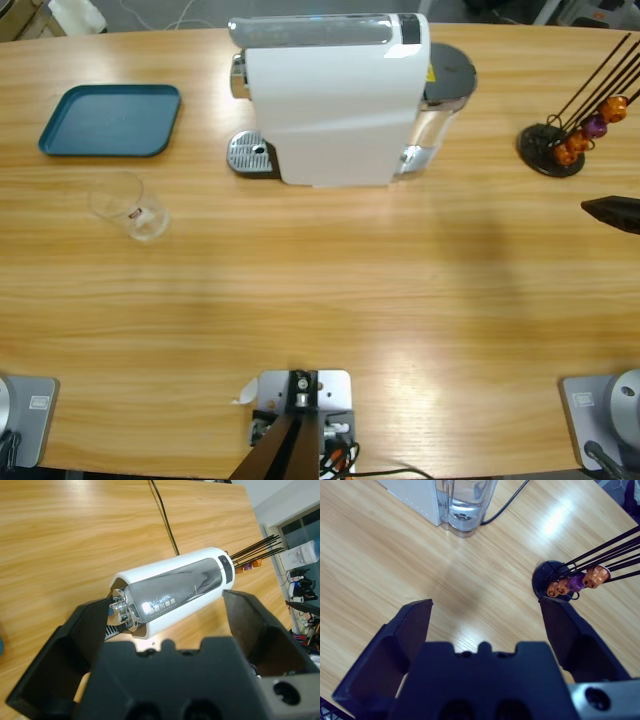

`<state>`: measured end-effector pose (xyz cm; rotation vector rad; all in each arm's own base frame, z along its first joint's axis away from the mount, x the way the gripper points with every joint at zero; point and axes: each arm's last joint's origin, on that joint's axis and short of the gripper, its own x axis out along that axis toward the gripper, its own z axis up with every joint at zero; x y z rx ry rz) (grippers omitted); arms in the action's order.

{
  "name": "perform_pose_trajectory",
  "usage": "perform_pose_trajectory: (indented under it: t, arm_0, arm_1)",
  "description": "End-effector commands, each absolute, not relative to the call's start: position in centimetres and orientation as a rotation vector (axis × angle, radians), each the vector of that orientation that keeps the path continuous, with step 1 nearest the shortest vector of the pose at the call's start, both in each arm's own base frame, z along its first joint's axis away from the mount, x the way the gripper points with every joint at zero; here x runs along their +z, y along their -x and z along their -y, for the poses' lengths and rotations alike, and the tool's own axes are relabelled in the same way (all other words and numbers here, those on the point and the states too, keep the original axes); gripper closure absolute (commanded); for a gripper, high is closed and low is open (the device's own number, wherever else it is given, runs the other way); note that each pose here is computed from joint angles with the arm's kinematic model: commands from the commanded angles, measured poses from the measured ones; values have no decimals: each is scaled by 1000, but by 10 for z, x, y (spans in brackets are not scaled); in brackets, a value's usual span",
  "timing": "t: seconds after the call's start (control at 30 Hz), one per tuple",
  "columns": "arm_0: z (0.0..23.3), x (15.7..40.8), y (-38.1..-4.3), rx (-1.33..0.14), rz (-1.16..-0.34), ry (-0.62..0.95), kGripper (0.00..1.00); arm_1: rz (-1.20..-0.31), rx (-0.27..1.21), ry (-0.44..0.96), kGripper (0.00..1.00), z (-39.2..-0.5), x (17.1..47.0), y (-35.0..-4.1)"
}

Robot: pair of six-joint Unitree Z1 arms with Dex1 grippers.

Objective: Pour coffee

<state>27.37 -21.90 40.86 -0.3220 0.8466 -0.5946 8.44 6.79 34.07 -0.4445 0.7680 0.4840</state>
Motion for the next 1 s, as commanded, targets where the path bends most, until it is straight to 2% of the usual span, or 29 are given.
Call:
perform_pose_trajectory:
  t: [0.03, 0.17, 0.4, 0.5, 0.57, 0.67, 0.7, 0.77, 0.8, 0.87, 0.9, 1.0]
  arm_0:
    - [227, 357, -289, -494, -1027, 354, 102]
    - [227, 345, -289, -478, -1065, 355, 110]
    - [229, 339, -289, -483, -1099, 373, 116]
    - [229, 339, -290, -484, -1101, 374, 278]
    - [228, 339, -289, -480, -1100, 371, 452]
    - [224, 341, -291, -467, -1095, 375, 523]
    - [224, 341, -291, -466, -1094, 376, 626]
    - [224, 340, -291, -464, -1099, 374, 693]
    - [223, 340, -290, -462, -1102, 373, 783]
    - [223, 340, -289, -461, -1106, 371, 873]
    - [222, 341, -289, -462, -1105, 371, 902]
    - [223, 340, -289, -469, -1109, 368, 902]
  arm_1:
    - [-822, 494, 459, 68, -73, 331, -87]
    - [-823, 494, 460, 69, -73, 331, -87]
    - [-816, 495, 454, 69, -71, 332, -86]
    - [-815, 495, 453, 69, -71, 332, -86]
    - [-815, 494, 452, 69, -71, 332, -86]
    - [-816, 496, 452, 69, -71, 332, -85]
    - [-816, 496, 452, 69, -71, 332, -85]
    - [-816, 496, 452, 77, -71, 332, -85]
    - [-816, 496, 452, 81, -71, 332, -85]
    - [-816, 496, 452, 82, -71, 332, -85]
    - [-816, 496, 452, 82, -71, 332, -85]
    - [-814, 496, 451, 82, -71, 332, -85]
